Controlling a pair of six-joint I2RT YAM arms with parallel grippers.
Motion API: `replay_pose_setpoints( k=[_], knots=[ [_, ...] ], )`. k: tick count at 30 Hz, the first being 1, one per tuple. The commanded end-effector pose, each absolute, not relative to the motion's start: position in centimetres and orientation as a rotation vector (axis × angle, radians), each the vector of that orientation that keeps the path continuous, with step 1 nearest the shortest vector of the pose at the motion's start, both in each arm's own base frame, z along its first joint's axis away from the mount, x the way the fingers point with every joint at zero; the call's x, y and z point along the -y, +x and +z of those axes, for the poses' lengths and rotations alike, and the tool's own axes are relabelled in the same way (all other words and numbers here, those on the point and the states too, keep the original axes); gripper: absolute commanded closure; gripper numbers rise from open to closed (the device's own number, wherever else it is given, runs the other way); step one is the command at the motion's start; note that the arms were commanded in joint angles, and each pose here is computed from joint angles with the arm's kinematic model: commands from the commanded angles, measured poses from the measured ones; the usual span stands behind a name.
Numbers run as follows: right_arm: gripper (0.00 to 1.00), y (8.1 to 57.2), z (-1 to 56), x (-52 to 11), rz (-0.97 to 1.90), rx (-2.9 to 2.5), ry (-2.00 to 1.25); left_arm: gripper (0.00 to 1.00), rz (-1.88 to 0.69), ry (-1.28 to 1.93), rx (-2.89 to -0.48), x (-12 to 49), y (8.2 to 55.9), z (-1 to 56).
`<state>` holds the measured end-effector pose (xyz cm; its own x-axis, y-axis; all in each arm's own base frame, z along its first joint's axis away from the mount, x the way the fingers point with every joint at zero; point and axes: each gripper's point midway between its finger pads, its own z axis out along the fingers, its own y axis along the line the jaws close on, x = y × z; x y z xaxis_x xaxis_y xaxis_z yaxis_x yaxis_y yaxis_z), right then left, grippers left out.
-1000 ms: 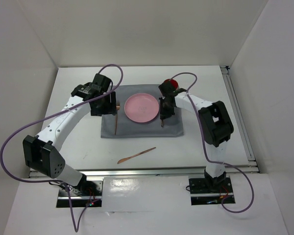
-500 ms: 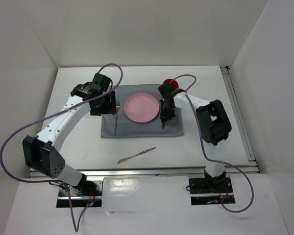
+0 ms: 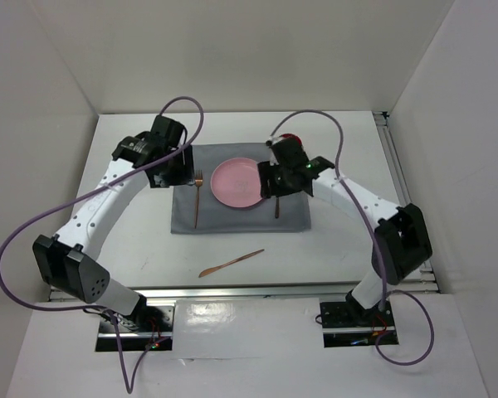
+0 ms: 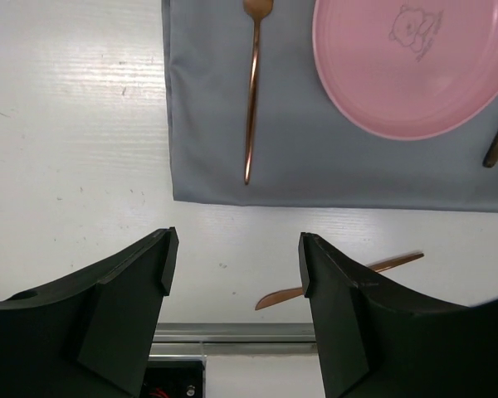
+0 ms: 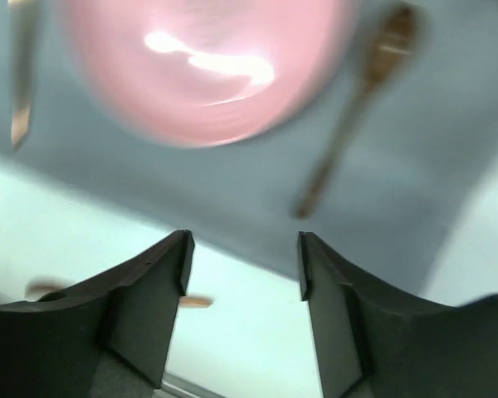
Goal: Set the dinner table for one person
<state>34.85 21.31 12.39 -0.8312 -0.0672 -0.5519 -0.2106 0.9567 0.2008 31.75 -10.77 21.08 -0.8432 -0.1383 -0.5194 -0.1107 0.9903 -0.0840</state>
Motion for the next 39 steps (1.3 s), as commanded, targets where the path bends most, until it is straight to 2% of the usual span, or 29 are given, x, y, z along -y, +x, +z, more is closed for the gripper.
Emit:
replay_pose_setpoints(
  k=[1, 3, 7, 11, 16, 19, 31, 37, 39],
  knots=[
    [0.34, 30.4, 13.8, -27.5, 0.474, -2.359, -0.701, 0.23, -0.085, -0.227, -2.484, 10.3, 31.8, 24.8],
    [0.30, 28.1, 12.5, -29.0, 0.479, -2.327, -0.841, 0.23, -0.107, -0.259, -2.449, 10.2, 32.0, 26.0],
    [0.28, 23.6, 10.1, -32.3, 0.387, -2.255, -1.111, 0.23, -0.109, -0.294, -2.413, 9.8, 31.7, 27.2],
    [0.27, 21.9, 7.4, -32.9, 0.305, -2.246, -1.272, 0.23, -0.089, -0.325, -2.398, 8.9, 31.3, 27.3],
    [0.24, 19.2, 7.0, -34.8, 0.433, -2.183, -1.425, 0.23, -0.064, -0.379, -2.360, 7.5, 30.7, 28.1],
    [0.24, 18.1, 5.3, -34.5, 0.408, -2.186, -1.503, 0.22, -0.045, -0.402, -2.338, 6.4, 30.6, 28.3],
    [0.24, 18.2, 2.7, -33.8, 0.350, -2.212, -1.529, 0.22, -0.054, -0.408, -2.339, 5.9, 31.0, 28.1],
    [0.29, 19.5, 1.1, -33.6, 0.342, -2.238, -1.510, 0.22, -0.026, -0.401, -2.346, 5.3, 30.9, 27.7],
    [0.35, 19.5, 0.6, -33.3, 0.372, -2.249, -1.504, 0.22, -0.022, -0.412, -2.344, 5.1, 31.1, 27.5]
  ],
)
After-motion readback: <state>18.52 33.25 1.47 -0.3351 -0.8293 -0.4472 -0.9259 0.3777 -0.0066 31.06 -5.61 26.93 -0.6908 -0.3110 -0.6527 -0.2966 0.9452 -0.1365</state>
